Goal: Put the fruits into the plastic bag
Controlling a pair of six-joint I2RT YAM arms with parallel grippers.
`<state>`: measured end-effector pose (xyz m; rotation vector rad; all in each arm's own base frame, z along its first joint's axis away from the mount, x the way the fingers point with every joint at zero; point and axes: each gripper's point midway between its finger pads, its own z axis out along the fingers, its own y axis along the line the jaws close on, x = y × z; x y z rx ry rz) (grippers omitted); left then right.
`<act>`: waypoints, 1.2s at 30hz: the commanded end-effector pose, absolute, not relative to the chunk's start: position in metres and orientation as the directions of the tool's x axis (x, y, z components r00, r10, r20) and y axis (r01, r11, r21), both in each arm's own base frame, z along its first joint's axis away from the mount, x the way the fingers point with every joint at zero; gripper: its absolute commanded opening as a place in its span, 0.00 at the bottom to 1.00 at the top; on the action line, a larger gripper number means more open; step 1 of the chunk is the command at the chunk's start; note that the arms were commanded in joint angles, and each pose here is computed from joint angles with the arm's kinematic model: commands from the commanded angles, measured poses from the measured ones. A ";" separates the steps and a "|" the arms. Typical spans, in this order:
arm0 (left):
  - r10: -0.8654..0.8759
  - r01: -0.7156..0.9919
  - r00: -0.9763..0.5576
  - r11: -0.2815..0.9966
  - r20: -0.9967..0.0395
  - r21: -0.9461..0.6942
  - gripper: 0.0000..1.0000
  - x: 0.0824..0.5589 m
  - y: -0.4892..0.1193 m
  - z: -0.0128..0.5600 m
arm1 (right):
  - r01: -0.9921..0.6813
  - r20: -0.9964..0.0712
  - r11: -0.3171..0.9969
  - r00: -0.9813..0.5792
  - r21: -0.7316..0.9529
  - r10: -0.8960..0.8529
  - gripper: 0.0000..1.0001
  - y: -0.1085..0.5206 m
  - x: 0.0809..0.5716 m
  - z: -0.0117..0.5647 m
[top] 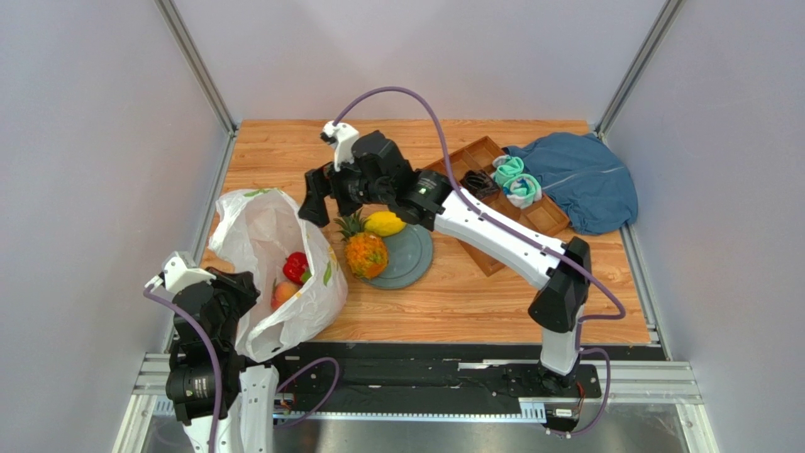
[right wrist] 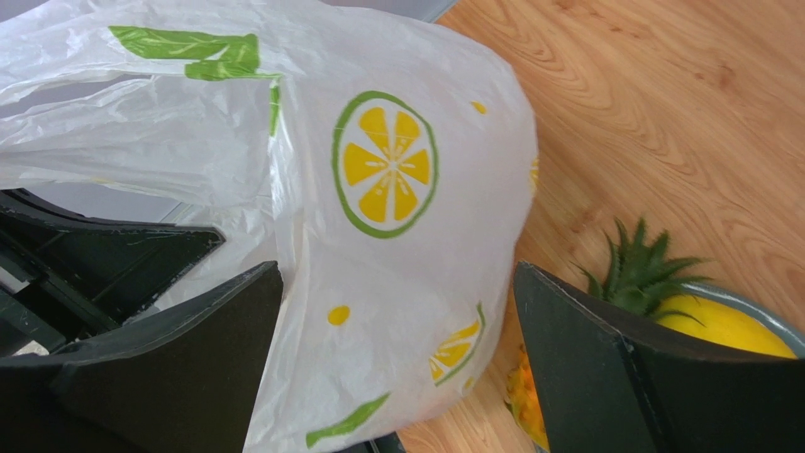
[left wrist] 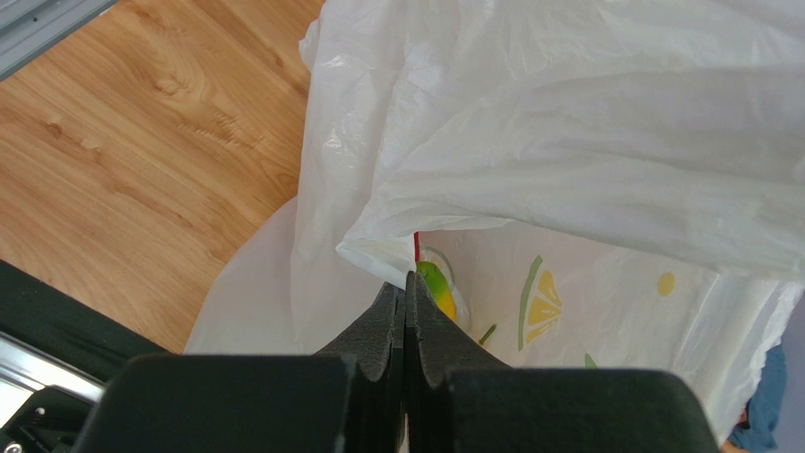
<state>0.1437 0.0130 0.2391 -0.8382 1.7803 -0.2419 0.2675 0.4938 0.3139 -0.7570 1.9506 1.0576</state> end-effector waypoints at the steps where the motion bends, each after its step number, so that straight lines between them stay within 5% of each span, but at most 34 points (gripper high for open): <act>1: -0.612 -0.417 -0.130 0.748 -0.780 -0.517 0.00 0.137 0.017 0.244 | -0.760 -0.892 0.525 -0.453 0.383 -0.005 0.97 0.443 0.288 0.369; 11: -0.585 -0.424 -0.149 0.766 -0.797 -0.483 0.00 0.132 0.019 0.240 | -0.608 -0.797 0.718 -0.591 0.339 -0.125 0.98 0.369 0.315 0.264; 19: -0.582 -0.413 -0.166 0.774 -0.796 -0.479 0.00 0.134 0.017 0.238 | -0.597 -0.711 0.734 -0.666 0.325 -0.226 0.90 0.394 0.334 0.201; 36: -0.575 -0.384 -0.185 0.789 -0.797 -0.480 0.00 0.137 0.012 0.238 | -0.630 -0.715 0.686 -0.661 0.364 -0.228 0.73 0.464 0.368 0.156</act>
